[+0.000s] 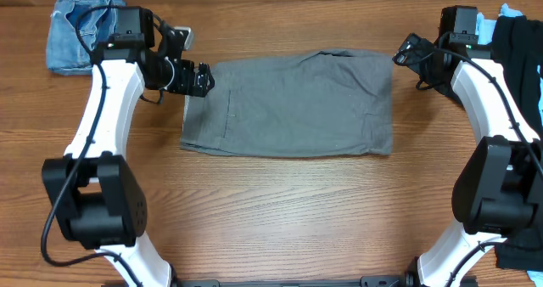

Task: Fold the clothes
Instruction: 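Reach the left gripper to the shorts' left waistband edge and grasp it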

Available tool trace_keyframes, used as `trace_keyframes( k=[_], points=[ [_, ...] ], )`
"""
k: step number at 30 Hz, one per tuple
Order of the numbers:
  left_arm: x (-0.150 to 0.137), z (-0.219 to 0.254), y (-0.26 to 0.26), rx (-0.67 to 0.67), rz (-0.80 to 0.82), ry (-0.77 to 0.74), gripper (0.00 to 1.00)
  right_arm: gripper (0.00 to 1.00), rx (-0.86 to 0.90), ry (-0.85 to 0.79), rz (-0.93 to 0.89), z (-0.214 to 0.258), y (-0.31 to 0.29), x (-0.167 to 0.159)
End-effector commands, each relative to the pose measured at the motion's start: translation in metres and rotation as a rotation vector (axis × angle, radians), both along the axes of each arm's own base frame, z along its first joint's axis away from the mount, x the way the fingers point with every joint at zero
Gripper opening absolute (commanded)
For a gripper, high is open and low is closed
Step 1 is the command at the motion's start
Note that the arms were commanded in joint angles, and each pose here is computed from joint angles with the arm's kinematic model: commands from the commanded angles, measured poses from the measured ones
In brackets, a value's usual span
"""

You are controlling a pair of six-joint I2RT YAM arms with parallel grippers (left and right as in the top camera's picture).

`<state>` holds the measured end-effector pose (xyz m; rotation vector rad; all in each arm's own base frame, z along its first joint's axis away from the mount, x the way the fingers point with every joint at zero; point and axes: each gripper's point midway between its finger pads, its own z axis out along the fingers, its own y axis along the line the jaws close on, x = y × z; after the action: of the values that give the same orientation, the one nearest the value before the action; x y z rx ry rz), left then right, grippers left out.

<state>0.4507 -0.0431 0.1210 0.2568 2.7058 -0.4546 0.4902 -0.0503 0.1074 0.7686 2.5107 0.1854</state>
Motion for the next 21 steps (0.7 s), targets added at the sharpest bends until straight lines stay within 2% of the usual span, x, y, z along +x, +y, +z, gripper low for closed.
trace_keyframes(
  k=[1, 12, 21],
  points=[
    [0.007, -0.012, 0.013, -0.029, 0.044, 0.033, 1.00, 1.00, -0.003, -0.051, 0.004, 0.021, 0.002, 0.006],
    [-0.004, -0.073, 0.025, -0.258, 0.062, 0.200, 1.00, 1.00, -0.003, -0.051, 0.004, 0.021, 0.002, 0.006],
    [-0.014, -0.099, 0.019, -0.275, 0.019, 0.265, 1.00, 1.00, -0.004, -0.051, 0.004, 0.021, 0.002, 0.006]
  ],
)
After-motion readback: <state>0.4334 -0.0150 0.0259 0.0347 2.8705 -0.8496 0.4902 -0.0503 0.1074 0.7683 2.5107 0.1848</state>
